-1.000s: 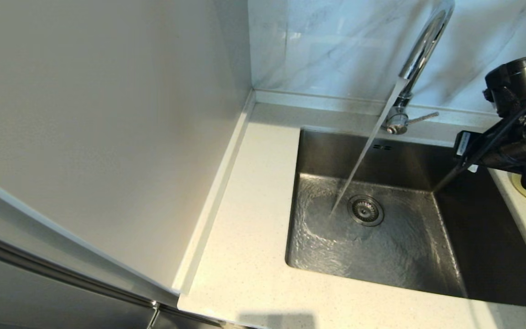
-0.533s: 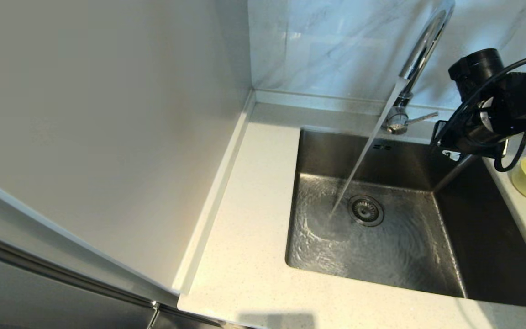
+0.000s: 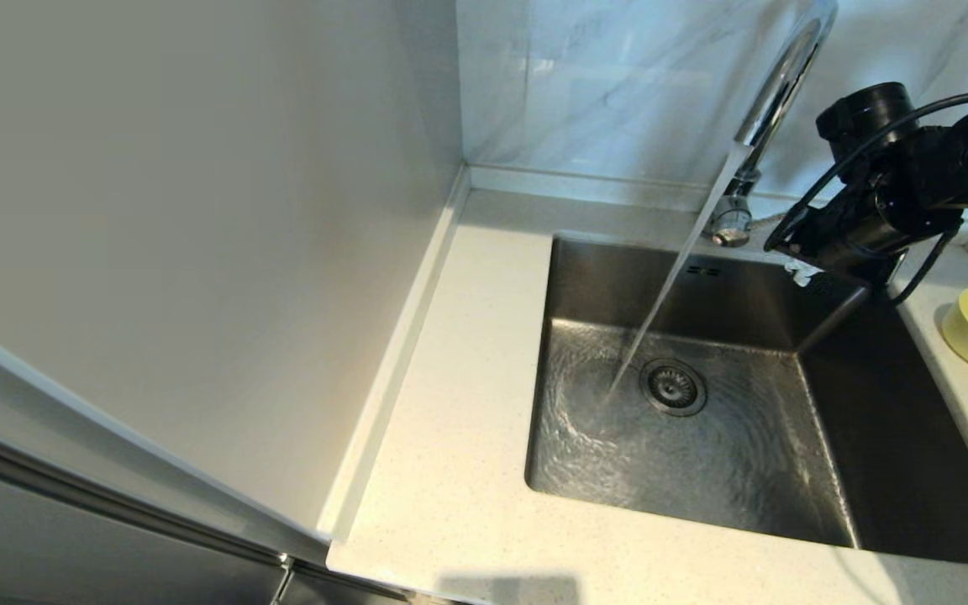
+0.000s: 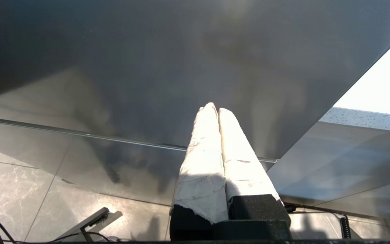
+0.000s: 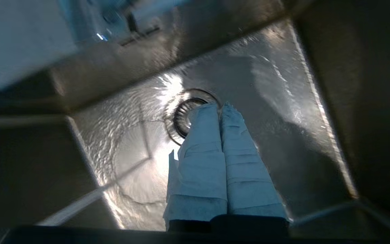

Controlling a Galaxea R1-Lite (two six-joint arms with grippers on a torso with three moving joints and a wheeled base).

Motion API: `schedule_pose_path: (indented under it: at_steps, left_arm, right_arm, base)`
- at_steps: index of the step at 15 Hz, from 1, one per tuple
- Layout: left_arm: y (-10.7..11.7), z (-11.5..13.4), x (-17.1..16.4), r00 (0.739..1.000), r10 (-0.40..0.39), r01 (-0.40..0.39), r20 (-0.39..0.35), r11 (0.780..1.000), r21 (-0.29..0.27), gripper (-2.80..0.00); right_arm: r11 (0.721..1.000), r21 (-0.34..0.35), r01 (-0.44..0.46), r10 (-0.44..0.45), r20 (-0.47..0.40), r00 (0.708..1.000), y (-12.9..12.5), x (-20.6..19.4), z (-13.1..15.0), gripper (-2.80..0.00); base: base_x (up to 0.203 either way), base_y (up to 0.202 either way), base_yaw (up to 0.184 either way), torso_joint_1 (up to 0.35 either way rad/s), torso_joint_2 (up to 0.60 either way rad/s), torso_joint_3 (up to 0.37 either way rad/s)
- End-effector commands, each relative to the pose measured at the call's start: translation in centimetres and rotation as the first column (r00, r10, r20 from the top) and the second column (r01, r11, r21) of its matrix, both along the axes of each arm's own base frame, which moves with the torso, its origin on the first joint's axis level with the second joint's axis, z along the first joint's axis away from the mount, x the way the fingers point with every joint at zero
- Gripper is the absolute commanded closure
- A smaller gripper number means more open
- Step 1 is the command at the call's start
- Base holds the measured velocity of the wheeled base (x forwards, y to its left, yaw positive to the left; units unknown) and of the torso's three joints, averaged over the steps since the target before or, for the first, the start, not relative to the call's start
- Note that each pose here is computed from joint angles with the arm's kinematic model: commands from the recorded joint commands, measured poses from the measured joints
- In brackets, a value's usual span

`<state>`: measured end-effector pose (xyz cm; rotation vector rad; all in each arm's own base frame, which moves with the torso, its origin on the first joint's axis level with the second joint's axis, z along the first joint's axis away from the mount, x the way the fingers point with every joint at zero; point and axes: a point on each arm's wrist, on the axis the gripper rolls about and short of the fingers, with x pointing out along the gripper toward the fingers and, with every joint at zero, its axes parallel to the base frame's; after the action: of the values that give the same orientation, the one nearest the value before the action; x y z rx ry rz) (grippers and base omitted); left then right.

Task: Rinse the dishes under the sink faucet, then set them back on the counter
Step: Turn off the faucet

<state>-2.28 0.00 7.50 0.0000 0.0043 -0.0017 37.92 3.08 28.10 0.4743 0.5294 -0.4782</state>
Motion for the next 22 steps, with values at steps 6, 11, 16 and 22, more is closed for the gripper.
schedule_pose_path:
  at_steps: [6, 11, 16, 22]
  left_arm:
    - [0.0, 0.0, 0.0, 1.0, 0.0, 0.0, 0.0, 1.0, 0.0, 0.0]
    - [0.0, 0.0, 0.0, 1.0, 0.0, 0.0, 0.0, 1.0, 0.0, 0.0]
    - [0.0, 0.0, 0.0, 1.0, 0.0, 0.0, 0.0, 1.0, 0.0, 0.0]
    - [0.0, 0.0, 0.0, 1.0, 0.0, 0.0, 0.0, 1.0, 0.0, 0.0]
  right_arm:
    - [0.999, 0.042, 0.015, -0.019, 0.098, 0.995, 0.0, 0.6, 0.7, 0.0]
    - [0.999, 0.05, 0.011, -0.019, 0.16, 0.987, 0.1, 1.2, 0.9, 0.0]
    - [0.999, 0.044, 0.015, -0.023, 0.196, 0.98, 0.2, 2.5, 0.3, 0.0]
    - [0.998, 0.049, 0.029, -0.04, 0.251, 0.967, -0.4, 4.0, -0.5, 0.0]
  base:
    - [0.0, 0.0, 0.0, 0.0, 0.0, 0.0]
    - [0.0, 0.0, 0.0, 0.0, 0.0, 0.0]
    - [0.0, 0.0, 0.0, 0.0, 0.0, 0.0]
    - [0.0, 0.0, 0.0, 0.0, 0.0, 0.0]
